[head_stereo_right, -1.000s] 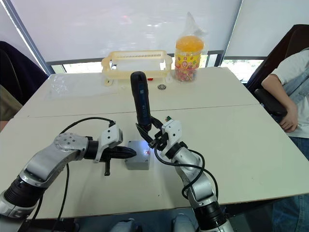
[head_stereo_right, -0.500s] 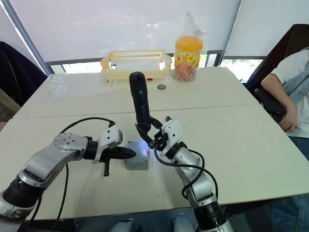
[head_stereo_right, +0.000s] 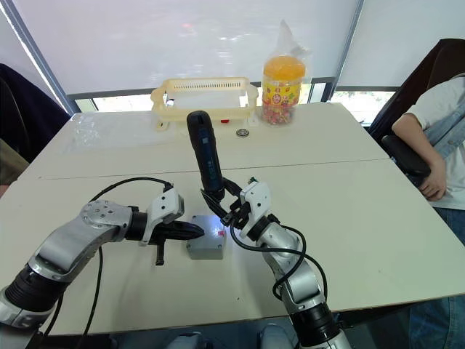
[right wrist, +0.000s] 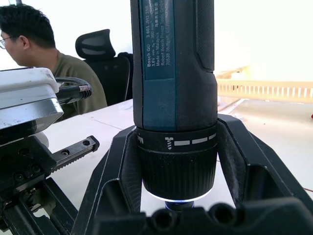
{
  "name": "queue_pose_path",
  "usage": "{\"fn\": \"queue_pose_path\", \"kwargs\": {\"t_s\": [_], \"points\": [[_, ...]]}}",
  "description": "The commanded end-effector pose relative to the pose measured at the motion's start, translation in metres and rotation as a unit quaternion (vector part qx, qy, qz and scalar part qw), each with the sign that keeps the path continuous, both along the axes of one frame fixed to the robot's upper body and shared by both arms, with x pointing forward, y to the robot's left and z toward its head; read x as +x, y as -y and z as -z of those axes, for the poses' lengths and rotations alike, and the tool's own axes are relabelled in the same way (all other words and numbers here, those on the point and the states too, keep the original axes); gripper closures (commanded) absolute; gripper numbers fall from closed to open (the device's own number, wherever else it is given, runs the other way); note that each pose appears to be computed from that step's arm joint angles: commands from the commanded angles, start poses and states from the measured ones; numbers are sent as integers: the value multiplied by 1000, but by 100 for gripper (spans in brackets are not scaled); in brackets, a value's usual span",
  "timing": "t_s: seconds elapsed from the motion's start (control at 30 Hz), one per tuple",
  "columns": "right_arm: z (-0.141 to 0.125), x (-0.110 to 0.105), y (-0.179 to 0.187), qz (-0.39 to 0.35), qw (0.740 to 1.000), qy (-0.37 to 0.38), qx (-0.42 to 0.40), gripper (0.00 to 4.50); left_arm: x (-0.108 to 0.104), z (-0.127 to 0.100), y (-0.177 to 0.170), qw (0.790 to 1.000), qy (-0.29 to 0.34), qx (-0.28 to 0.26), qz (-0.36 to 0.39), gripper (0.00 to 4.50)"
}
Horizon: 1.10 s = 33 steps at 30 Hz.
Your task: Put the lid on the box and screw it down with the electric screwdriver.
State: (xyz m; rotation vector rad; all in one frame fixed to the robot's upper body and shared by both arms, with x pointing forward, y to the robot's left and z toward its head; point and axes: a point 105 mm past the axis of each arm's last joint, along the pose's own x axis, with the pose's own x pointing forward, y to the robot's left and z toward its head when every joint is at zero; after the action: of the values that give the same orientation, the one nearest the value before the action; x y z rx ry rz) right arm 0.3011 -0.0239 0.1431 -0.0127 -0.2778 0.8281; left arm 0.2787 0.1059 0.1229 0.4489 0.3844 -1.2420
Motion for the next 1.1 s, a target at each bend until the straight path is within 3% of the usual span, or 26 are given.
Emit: {"fn": "queue_pose_path", "kwargs": {"t_s": [0.03, 0.27, 0.4, 0.8, 1.1], "points": [[99, -9, 2, -4, 981, -170, -90, 272, -1, 3, -3, 1000, -5, 10, -4, 444], [45, -7, 3, 9, 997, -71, -18, 272, 2, 4, -1, 1000, 1, 8, -8, 444], [30, -17, 0, -5, 999, -54, -1, 272, 6, 5, 1, 1000, 4, 3, -13, 444], [31, -29, -2, -28, 998, -57, -22, 272, 4, 10, 3, 1000, -7, -1, -7, 444], [58, -34, -8, -69, 993, -82, -47, 272, 1, 13, 1, 1000, -13, 1, -5, 444]]}}
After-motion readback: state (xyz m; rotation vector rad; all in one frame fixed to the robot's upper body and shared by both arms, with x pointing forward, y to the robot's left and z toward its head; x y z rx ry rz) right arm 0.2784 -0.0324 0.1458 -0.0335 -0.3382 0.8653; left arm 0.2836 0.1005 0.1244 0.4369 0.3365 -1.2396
